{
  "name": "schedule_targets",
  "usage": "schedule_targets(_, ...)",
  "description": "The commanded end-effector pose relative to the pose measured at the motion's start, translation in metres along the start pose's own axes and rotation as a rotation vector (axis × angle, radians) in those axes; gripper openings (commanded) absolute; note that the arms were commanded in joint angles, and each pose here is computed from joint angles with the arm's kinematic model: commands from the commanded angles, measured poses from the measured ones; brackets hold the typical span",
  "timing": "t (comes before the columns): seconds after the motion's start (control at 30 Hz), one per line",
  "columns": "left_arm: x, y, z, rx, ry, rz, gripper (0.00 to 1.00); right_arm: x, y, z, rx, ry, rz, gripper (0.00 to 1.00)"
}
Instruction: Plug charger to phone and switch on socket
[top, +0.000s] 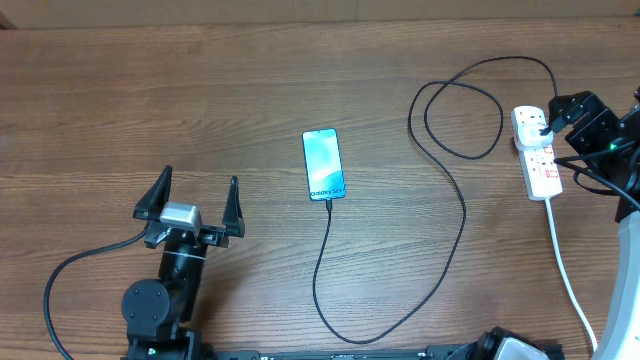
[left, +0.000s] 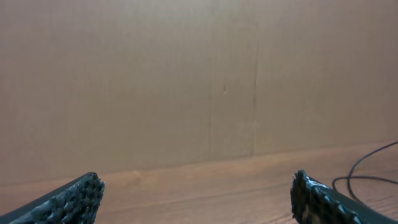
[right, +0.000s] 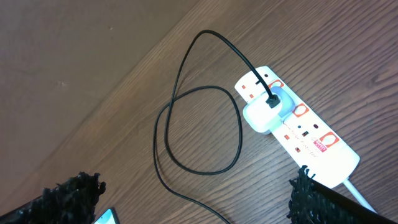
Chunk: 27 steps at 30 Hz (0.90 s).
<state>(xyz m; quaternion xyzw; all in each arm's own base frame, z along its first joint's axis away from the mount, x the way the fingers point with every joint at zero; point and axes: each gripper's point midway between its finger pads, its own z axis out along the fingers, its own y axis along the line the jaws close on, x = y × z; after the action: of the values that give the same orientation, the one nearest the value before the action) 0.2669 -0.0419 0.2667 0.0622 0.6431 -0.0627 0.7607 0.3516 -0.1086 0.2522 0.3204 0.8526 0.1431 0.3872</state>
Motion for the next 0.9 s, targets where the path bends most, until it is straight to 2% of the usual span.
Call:
schedule_targets(0.0, 0.019, 0.003, -0.006, -0.009, 0.022, 0.013, 1.00, -0.001, 0.001, 0.000, -0.005, -0.002, -0.001, 1.00)
schedule_targets(0.27, 0.060, 0.009, -0.023, -0.039, 0.058, 0.002, 1.00, -0.001, 0.001, 0.000, -0.005, -0.002, -0.001, 1.00)
schedule_targets(0.5, 0.067, 0.015, -0.029, -0.063, 0.088, 0.002, 1.00, -0.001, 0.001, 0.000, -0.005, -0.002, -0.001, 1.00)
schedule_targets(0.77, 0.112, 0.023, -0.044, -0.118, 0.272, -0.017, 1.00, -0.001, 0.001, 0.000, -0.005, -0.002, -0.001, 1.00)
schedule_targets(0.87, 0.108, 0.025, -0.044, -0.127, 0.254, -0.014, 1.00, -0.001, 0.001, 0.000, -0.005, -0.002, -0.001, 1.00)
